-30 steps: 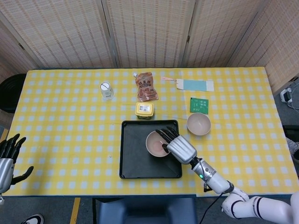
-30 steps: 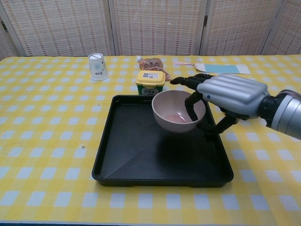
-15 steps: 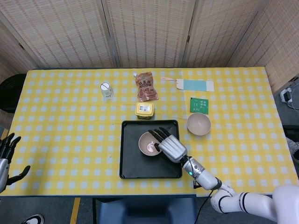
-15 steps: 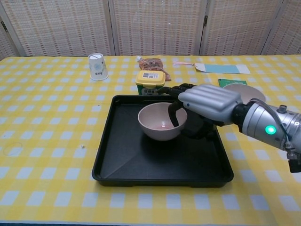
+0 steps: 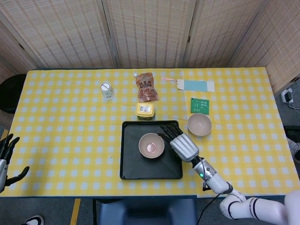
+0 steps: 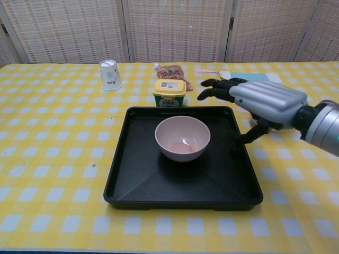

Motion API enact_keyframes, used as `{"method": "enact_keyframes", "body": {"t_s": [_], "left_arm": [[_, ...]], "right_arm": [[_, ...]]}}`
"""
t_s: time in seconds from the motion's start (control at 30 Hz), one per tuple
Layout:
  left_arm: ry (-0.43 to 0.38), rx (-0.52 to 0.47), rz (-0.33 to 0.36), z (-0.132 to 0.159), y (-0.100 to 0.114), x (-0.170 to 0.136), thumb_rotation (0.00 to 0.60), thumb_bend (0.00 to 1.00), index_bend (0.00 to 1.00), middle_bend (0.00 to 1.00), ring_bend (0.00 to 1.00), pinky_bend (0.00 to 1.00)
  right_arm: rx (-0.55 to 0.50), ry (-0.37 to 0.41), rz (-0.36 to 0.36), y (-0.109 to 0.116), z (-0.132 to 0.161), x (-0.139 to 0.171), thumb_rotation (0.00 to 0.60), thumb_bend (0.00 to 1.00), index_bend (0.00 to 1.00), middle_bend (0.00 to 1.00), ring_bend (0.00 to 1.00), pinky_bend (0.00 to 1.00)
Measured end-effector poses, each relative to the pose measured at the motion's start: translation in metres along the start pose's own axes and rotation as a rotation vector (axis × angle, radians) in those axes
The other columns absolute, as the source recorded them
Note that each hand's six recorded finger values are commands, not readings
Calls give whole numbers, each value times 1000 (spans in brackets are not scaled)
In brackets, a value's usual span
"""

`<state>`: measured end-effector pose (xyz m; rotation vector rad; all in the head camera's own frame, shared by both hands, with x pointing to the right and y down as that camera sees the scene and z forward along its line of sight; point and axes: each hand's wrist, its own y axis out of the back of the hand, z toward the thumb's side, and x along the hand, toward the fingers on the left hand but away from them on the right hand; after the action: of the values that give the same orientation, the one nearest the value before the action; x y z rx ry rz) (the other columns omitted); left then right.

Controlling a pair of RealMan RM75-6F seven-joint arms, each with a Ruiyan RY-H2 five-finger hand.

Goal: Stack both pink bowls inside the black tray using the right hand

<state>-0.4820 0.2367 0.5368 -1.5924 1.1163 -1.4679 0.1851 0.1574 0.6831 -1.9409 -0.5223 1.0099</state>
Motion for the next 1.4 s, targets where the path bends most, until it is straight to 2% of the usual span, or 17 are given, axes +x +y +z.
{"method": "enact_keyframes", "body": {"t_s": [0.2,0.37,0.57,0.9,1.4], "left_arm": [[-14,19,-11,6,-5,-1,600,296,0,0,0,0],[-18,27,-25,9,-10,0,600,297,0,0,0,0],[-36,33,-43,15,-16,1,600,297,0,0,0,0],[-29,31,-43,12,-16,4,600,297,0,0,0,0],[-18,25,-49,9,-16,5,600,297,0,0,0,0]], "right_arm": [[-6,-139,-20,12,-51,37,600,444,155,0,0,0],[-24,-227,3,5,-82,58,600,444,174,0,0,0],[-27,-298,18,-5,-109,71,600,445,262,0,0,0],[-21,-350,35,-19,-132,53,600,445,397,0,0,0],[0,-354,69,-36,-135,21,600,445,506,0,0,0]]}}
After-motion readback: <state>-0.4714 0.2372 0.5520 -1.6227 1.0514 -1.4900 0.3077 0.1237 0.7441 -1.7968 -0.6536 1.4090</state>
